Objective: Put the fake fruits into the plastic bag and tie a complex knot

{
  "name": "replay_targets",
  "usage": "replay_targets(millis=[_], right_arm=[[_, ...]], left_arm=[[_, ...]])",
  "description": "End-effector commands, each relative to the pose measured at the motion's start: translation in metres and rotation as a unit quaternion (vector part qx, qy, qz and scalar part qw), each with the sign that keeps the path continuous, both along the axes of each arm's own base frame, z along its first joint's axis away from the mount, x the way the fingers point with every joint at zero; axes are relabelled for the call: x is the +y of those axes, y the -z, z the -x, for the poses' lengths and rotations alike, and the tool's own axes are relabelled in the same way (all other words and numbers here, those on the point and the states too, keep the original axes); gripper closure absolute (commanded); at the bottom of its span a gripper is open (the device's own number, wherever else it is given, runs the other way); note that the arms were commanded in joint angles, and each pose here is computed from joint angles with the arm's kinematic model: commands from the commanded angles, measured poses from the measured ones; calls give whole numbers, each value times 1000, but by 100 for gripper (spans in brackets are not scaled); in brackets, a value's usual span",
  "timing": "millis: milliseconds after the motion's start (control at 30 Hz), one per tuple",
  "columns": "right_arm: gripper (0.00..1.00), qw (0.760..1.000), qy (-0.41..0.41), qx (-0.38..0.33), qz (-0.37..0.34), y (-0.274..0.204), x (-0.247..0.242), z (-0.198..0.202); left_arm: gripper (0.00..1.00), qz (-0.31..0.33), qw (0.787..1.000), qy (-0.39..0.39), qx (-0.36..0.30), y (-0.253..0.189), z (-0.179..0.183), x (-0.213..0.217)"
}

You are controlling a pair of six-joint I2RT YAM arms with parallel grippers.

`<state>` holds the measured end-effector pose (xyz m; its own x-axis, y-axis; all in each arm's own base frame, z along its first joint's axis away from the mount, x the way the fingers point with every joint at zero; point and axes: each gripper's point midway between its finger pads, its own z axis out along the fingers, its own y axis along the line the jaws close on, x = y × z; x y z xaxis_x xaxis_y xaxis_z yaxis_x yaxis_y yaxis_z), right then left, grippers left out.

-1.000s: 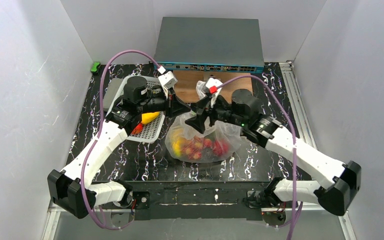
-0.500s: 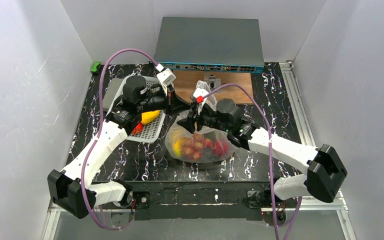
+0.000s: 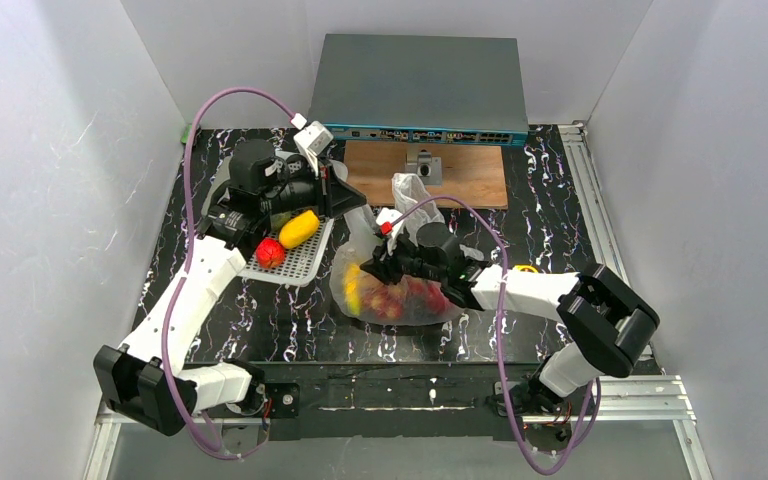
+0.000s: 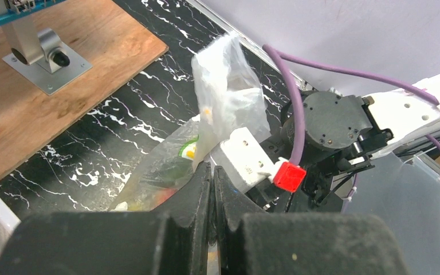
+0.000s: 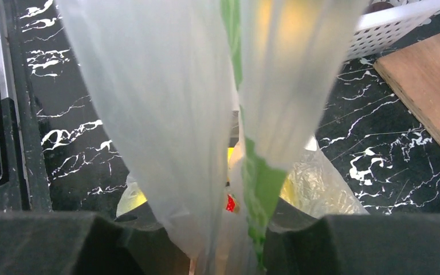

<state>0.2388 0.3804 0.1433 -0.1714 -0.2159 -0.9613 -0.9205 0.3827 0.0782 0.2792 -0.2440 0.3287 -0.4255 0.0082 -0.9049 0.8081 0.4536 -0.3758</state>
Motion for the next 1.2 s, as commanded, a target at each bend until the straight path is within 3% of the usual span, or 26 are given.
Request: replay_targets(millis=[0,100,133,167,233,267,333,500,633,800,1033,1167], right_arm=[[70,997,-8,36,73,54,-19,15],[96,997,-8,38,65,47,-17,15],[99,997,-5,37,62,43,-16,14],[99,998,-1,37,59,39,-16,12],[99,998,1,31,52,30,-13,10],[99,998,1,28,47,25,-11,9],[99,999,-2,20,39,16,-8,7],[99,1000,-16,2,20,0,-5,9],[99,1000,-22,-10,13,-7,-4,10],[99,999,-39,-27,0,-18,0,11],[99,997,-51,-49,-13,-31,3,12],[99,995,-67,-67,-21,-37,3,16]], left_arm=[[100,34,994,2,-108,-65,-2,6],[100,29,995,4,-99,-57,-2,7],[100,30,995,12,-96,-56,0,7],[88,32,995,23,-91,-56,5,7],[54,37,995,35,-83,-56,14,12],[44,36,996,37,-76,-53,18,17],[32,11,996,53,-68,-33,30,32],[21,-60,992,73,-83,32,46,85],[18,-112,971,163,-132,72,71,93],[19,-63,967,194,-153,71,50,71],[33,-28,953,263,-150,59,52,25],[55,0,962,234,-143,60,33,9]])
